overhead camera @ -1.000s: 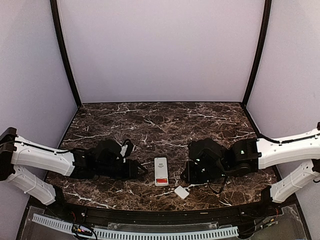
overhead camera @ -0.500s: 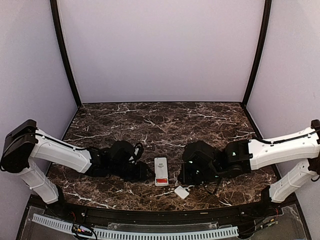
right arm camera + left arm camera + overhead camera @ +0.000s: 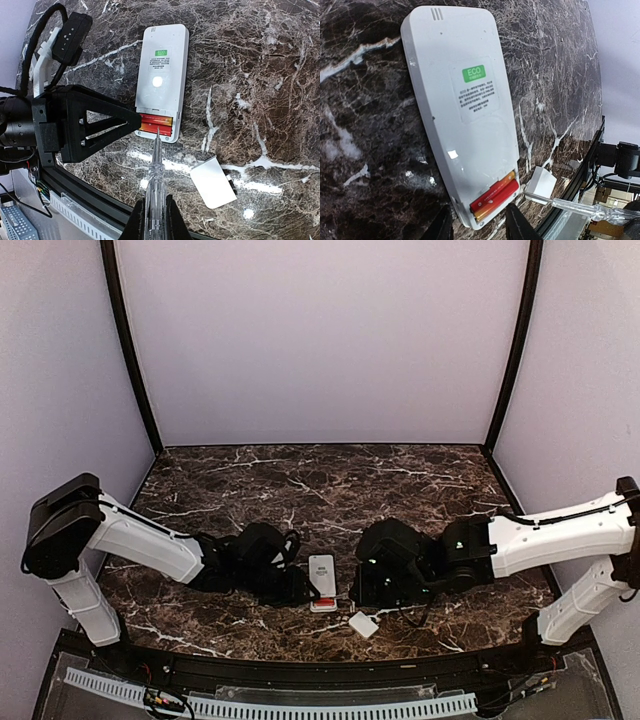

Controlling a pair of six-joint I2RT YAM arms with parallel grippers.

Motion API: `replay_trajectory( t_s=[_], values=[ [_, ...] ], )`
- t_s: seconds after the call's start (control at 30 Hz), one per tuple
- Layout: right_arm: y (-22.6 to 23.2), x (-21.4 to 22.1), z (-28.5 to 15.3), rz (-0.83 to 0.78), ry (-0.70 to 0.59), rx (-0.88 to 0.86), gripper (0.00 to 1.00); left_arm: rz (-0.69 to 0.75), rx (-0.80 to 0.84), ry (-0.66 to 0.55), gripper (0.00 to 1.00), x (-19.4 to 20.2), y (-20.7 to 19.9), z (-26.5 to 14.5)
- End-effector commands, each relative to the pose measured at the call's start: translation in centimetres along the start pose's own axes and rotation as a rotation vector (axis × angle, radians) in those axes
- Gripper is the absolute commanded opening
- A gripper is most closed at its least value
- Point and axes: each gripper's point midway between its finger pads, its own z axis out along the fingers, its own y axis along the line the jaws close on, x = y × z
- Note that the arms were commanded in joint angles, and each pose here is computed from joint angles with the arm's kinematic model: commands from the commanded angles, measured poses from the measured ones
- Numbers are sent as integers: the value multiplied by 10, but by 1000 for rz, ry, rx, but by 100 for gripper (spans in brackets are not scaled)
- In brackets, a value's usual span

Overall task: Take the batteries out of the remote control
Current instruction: Hold the remote control without the battery cover at the center of the board.

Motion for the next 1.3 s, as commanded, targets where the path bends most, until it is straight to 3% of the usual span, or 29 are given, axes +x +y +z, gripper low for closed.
replay_trajectory(
  t_s=[0.0,0.6,1.27],
  values=[
    [4,-5,1,7,-4,6,0,5,-3,31,35,4,-3,4],
    [-4,-4,6,30,9,51,0,-16,-50,60,22,7,5,10],
    [-7,-7,8,28,-13,74,0,-28,-63,70,17,9,8,12]
  ],
)
